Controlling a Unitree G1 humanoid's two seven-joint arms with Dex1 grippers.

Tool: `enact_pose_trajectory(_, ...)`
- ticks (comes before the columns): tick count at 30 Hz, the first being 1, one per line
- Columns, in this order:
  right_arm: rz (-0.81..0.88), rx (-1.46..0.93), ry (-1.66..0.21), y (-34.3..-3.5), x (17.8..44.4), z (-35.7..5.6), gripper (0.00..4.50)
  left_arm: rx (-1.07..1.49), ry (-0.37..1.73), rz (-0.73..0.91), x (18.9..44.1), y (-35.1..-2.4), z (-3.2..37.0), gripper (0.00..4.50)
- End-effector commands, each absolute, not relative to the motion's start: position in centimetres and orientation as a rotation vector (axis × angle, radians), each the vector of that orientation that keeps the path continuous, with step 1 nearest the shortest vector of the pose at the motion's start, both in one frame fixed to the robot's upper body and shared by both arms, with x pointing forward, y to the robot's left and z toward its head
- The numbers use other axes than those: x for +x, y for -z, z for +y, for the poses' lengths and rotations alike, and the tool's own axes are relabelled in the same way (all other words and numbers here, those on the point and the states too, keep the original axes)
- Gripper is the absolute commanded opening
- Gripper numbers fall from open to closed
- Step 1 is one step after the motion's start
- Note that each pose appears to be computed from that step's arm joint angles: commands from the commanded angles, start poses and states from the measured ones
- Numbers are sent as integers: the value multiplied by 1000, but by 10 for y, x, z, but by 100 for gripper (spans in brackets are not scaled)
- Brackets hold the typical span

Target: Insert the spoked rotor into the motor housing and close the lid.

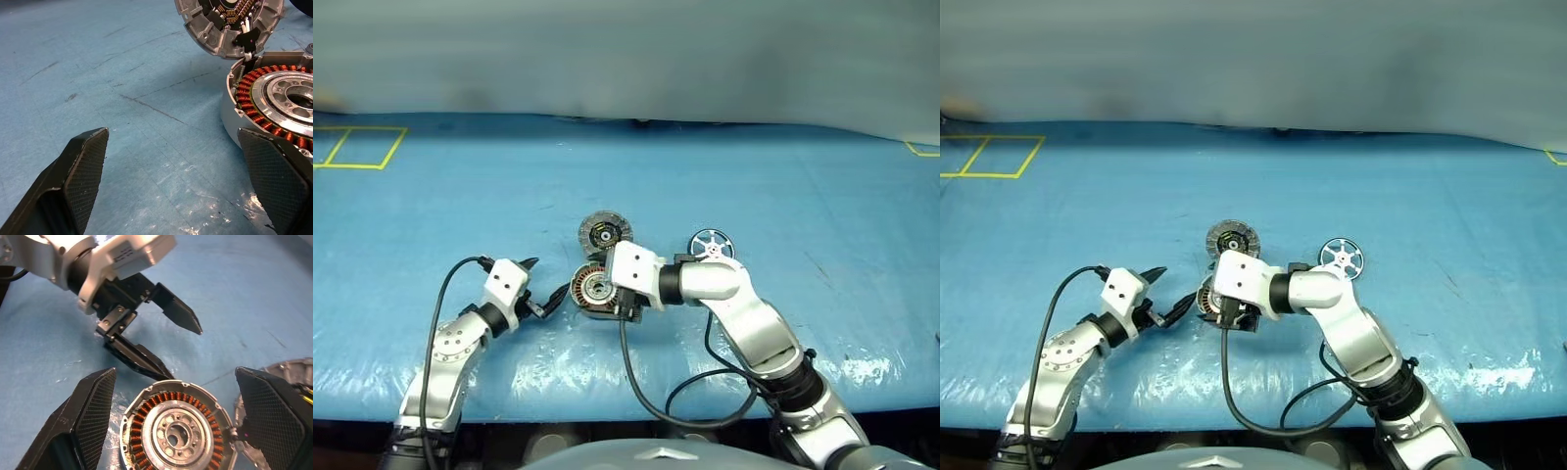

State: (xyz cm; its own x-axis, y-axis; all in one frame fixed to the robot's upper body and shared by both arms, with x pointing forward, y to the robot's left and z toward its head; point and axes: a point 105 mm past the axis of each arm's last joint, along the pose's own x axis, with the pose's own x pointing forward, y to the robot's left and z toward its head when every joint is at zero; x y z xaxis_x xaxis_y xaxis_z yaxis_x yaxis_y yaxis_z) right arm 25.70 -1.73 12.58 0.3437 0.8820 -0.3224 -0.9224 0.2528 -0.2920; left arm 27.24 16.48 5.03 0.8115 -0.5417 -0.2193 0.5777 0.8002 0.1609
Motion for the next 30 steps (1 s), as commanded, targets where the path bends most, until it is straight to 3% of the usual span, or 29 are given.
enact_pose_trajectory(1, 40, -398, -1079, -126, 262, -46, 408, 228, 621, 106, 274, -64, 158, 450)
enact_pose_trajectory(9, 162, -234, -876, -91, 263, -97, 408, 226, 651, 109, 277, -63, 153, 450)
enact_pose_trajectory(18, 294, -260, -696, -45, 277, -123, 408, 227, 663, 102, 278, -65, 151, 450)
enact_pose_trajectory(30, 319, -239, -660, -36, 286, -128, 408, 231, 631, 114, 272, -63, 162, 450)
